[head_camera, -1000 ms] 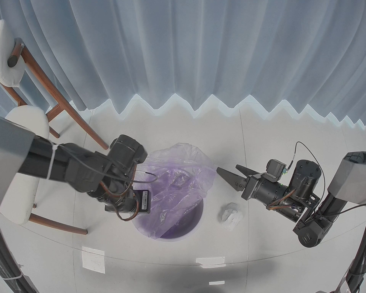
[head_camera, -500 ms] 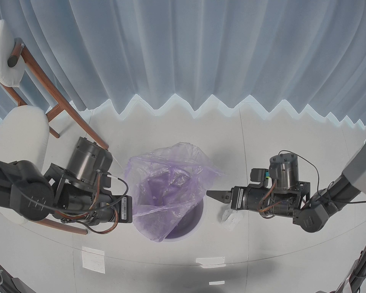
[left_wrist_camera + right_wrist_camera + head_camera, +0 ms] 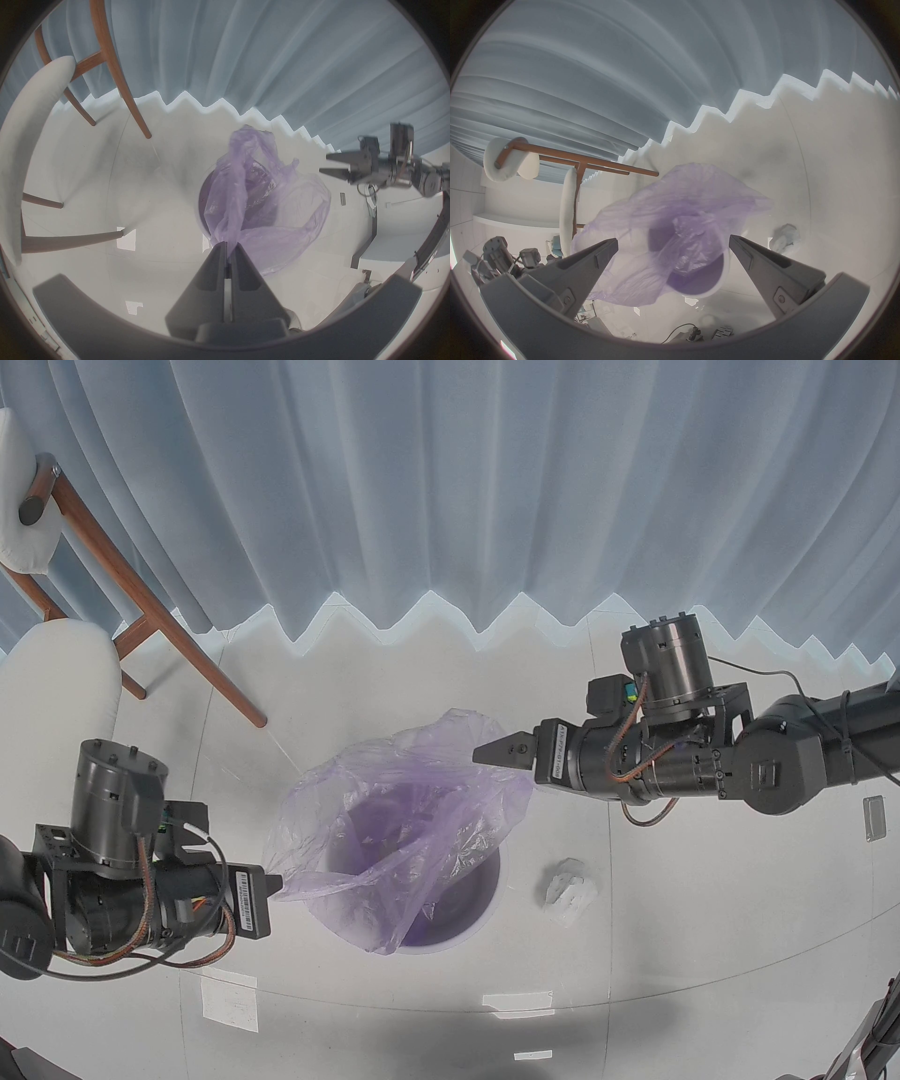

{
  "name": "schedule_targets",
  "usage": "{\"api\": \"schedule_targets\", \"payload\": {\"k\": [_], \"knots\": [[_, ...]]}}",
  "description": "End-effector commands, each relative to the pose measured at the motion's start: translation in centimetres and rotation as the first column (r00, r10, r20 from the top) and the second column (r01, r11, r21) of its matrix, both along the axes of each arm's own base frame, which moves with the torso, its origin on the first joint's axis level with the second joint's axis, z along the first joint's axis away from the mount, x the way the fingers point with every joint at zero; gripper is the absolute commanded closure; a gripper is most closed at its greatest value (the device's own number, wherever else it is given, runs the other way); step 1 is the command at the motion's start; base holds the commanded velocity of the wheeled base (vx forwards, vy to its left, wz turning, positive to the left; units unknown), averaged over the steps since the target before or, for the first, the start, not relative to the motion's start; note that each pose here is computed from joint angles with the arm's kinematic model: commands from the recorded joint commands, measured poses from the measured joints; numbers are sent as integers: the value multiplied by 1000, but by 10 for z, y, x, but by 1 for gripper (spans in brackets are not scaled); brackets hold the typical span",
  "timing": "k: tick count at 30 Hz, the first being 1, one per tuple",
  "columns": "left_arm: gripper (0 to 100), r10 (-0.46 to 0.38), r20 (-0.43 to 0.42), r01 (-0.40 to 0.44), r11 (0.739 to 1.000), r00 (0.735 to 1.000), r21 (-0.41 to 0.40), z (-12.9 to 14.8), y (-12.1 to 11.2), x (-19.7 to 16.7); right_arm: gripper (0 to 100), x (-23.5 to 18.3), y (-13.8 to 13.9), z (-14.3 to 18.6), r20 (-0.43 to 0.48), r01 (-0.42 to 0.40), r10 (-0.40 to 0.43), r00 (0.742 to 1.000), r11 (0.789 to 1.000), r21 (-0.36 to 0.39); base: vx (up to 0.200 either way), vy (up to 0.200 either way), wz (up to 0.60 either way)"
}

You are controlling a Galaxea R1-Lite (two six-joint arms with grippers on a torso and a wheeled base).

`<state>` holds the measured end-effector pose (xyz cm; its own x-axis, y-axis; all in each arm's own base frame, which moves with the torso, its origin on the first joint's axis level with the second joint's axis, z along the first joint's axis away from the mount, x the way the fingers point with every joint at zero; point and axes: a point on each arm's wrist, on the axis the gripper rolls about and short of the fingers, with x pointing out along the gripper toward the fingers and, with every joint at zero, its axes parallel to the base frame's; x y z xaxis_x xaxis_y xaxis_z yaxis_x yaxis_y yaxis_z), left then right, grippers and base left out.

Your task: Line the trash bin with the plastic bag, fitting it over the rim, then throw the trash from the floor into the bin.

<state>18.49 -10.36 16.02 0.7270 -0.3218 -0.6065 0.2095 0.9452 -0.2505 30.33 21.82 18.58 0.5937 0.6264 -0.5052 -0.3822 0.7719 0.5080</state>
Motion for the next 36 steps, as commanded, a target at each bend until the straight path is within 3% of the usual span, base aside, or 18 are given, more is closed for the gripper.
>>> {"api": "schedule_targets", "payload": {"k": [1, 4, 15, 25, 26, 32, 36], "knots": [[100, 0, 41, 1, 1000, 999, -12, 5, 9, -13, 0, 9, 29, -14, -19, -2, 2, 1000, 999, -38, 0, 0, 0], [100, 1, 47, -1, 1000, 999, -14, 6, 10, -15, 0, 11, 44, -30, -25, 11, -13, 1000, 996, -84, 0, 0, 0], [100, -5, 38, 6, 1000, 999, -6, 4, 9, -16, 0, 11, 47, -31, -56, 6, -12, 998, 994, -105, 0, 0, 0], [100, 8, 46, -7, 1000, 999, -11, 5, 12, -16, 0, -5, 61, -52, -117, -43, 27, 993, 989, -141, 0, 0, 0], [100, 8, 46, -7, 1000, 999, -11, 5, 12, -16, 100, -5, 61, -52, -117, -43, 27, 993, 989, -141, 0, 0, 0], [100, 42, 35, -42, 999, 999, 24, 0, 21, -13, 100, -15, 61, -63, -152, -58, 33, 988, 984, -167, 0, 0, 0], [100, 46, 8, -46, 993, 999, 108, -14, 33, -15, 100, -32, 55, -81, -196, -69, 23, 980, 971, -231, 0, 0, 0]]}}
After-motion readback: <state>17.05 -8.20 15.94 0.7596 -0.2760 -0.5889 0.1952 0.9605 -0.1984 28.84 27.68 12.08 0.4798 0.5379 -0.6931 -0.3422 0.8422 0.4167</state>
